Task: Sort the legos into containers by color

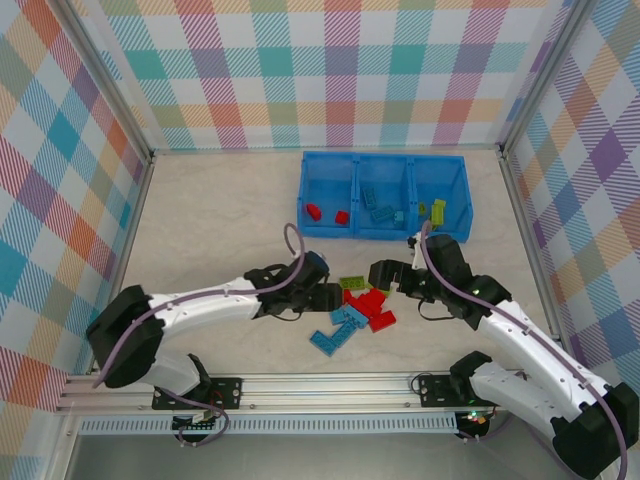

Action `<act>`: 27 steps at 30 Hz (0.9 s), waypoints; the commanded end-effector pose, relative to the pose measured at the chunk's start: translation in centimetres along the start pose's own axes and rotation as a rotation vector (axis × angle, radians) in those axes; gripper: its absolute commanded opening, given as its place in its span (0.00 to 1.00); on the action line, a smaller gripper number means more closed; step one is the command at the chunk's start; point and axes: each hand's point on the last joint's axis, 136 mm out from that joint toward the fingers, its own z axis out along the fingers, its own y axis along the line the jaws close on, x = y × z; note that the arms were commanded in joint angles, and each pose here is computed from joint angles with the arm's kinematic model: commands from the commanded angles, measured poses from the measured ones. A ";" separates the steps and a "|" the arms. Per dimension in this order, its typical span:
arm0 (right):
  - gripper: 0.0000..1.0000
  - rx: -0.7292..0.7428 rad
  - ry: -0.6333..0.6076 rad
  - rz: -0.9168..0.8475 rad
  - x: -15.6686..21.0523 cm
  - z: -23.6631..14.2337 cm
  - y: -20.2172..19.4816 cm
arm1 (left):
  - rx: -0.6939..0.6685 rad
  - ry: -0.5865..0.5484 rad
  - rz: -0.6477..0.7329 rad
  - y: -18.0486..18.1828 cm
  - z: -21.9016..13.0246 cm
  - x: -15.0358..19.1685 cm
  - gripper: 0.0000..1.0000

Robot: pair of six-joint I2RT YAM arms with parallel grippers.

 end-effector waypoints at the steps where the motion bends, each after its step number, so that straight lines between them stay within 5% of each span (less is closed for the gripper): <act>1: 1.00 -0.023 -0.016 0.015 -0.1 -0.2 0.2 | 0.028 0.034 -0.028 -1.6 1.1 0.7 0.66; 24: 1.00 0.008 -0.028 0.022 0.7 -0.7 -1.0 | -0.122 0.102 -0.063 1.7 6.0 2.8 0.59; 27: 1.00 0.004 -0.026 0.025 0.8 -0.7 -1.0 | -0.166 0.123 -0.058 2.9 5.9 3.6 0.50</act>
